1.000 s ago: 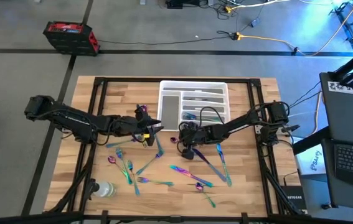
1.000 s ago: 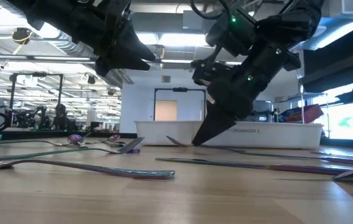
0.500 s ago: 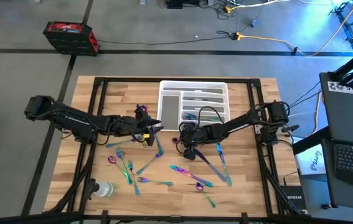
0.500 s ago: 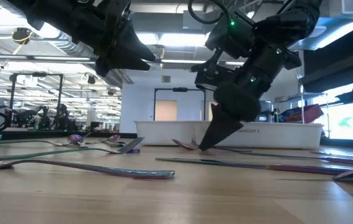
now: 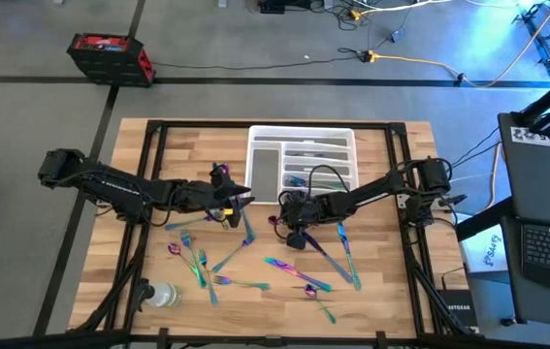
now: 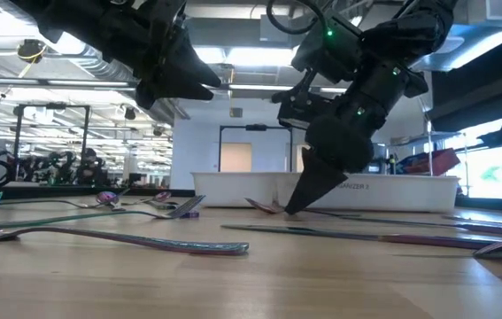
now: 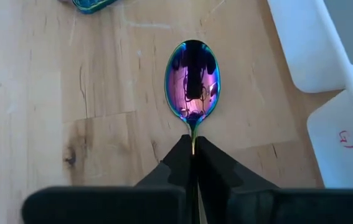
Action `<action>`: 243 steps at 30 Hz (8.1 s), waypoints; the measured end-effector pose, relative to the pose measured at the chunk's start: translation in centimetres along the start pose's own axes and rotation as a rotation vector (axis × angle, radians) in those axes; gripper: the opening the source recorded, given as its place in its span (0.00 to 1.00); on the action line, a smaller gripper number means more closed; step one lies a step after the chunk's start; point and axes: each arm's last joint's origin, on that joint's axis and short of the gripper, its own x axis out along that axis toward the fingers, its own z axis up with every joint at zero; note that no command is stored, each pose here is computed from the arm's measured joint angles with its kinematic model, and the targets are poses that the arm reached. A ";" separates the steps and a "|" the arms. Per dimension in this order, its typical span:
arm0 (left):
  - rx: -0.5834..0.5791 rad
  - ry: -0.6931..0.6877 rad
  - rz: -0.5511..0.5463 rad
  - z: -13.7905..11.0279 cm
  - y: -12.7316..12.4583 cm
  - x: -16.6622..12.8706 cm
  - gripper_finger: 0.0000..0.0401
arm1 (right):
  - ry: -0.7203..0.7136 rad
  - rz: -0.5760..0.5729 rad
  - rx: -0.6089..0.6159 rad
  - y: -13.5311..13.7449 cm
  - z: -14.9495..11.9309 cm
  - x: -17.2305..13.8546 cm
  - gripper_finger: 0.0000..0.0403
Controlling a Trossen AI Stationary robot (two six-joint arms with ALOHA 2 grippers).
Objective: Sort silverware
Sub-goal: Put the blue spoon into the tray organizer
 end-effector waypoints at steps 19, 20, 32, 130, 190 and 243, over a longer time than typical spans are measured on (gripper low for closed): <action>-0.772 0.144 0.063 -1.8 0.3 0.5 0.36 | -0.002 -0.094 -0.213 1.9 4.1 -7.6 0.00; -0.780 0.149 0.066 -1.9 0.3 0.6 0.36 | -0.011 -0.103 -0.226 1.9 4.4 -7.8 0.00; -0.756 0.152 0.095 -2.1 0.6 0.8 0.36 | 0.137 -0.413 -0.370 -4.0 6.1 -10.8 0.00; 0.014 0.437 -0.350 -3.5 -0.9 0.0 0.36 | 0.374 -0.207 0.623 25.3 -4.1 -4.1 0.18; 0.074 0.489 -0.455 -3.7 -1.0 -0.2 0.36 | 0.470 -0.334 0.766 22.9 -2.9 -4.2 0.18; 0.772 -0.120 -0.780 -1.9 -4.3 0.3 0.36 | -0.378 0.513 0.829 16.1 -8.3 -5.8 0.00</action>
